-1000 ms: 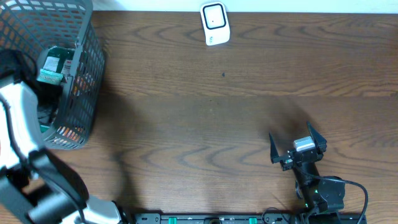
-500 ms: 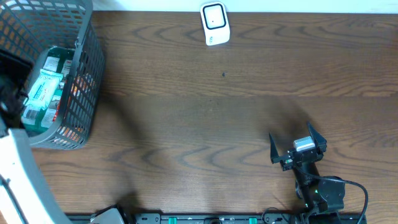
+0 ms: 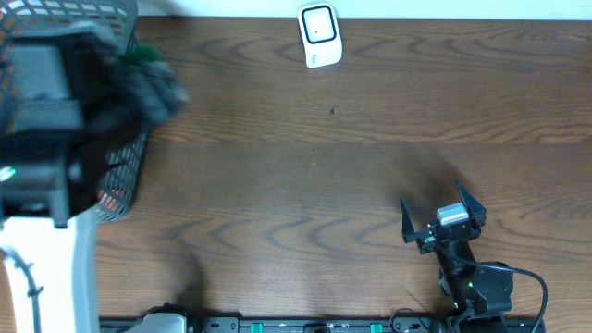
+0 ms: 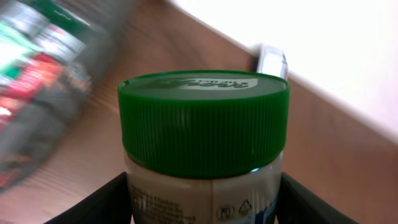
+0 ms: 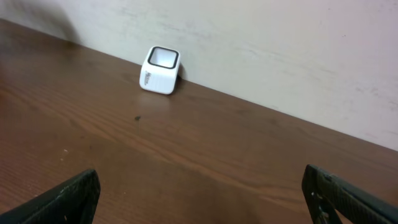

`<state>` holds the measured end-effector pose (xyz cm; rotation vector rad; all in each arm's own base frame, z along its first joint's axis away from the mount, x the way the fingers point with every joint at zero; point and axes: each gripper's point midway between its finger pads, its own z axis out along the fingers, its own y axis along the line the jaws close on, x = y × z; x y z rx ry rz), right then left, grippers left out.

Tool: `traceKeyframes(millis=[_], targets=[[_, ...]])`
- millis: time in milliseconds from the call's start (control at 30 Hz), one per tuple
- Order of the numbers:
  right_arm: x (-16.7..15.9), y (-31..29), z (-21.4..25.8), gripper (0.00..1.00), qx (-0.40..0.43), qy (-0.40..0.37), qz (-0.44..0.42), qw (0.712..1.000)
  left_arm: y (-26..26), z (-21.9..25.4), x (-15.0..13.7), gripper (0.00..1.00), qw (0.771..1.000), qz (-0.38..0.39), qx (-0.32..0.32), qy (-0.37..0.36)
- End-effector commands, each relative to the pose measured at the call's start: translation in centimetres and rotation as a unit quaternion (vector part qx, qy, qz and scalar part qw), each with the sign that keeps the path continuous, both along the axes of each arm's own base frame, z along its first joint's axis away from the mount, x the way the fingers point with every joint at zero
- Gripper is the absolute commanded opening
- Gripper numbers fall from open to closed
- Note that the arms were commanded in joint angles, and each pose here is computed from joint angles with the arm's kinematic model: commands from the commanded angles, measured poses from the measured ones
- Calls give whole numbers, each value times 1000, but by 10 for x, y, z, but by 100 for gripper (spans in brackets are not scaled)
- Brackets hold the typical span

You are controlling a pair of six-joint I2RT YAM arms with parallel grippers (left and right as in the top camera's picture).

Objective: Scan the item barcode
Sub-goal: 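Carry the jar with the left gripper toward the white scanner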

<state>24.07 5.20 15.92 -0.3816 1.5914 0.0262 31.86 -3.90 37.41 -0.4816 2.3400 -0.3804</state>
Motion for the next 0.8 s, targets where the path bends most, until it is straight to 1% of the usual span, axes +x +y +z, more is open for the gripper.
traceKeyframes(millis=[0, 100, 133, 233, 333, 500, 533, 600, 633, 667, 767], targets=[[-1, 3, -1, 99, 6, 2, 5, 1000, -49, -20, 1, 40, 996, -82, 4, 35], [-1, 3, -1, 99, 6, 2, 5, 1000, -87, -50, 1, 40, 988, -135, 14, 79], [-1, 3, -1, 99, 6, 2, 5, 1000, -105, -67, 2, 39, 982, -158, 22, 104], [-1, 3, -1, 99, 6, 2, 5, 1000, -134, -102, 4, 40, 969, -192, 40, 152], [-1, 3, -1, 99, 6, 2, 5, 1000, -153, -139, 9, 40, 955, -208, 71, 197], [-1, 3, -1, 99, 6, 2, 5, 1000, -179, -201, 11, 39, 930, -226, 98, 274], [-1, 3, -1, 99, 6, 2, 5, 1000, -182, -212, 12, 37, 925, -228, 104, 285], [-1, 3, -1, 99, 6, 2, 5, 1000, -186, -230, 14, 37, 919, -230, 111, 301], [-1, 3, -1, 99, 6, 2, 5, 1000, -190, -238, 15, 38, 916, -233, 112, 307], [-1, 3, -1, 99, 6, 2, 5, 1000, -193, -245, 16, 42, 914, -237, 114, 310], [-1, 3, -1, 99, 6, 2, 5, 1000, -210, -266, 23, 42, 904, -276, 130, 301]])
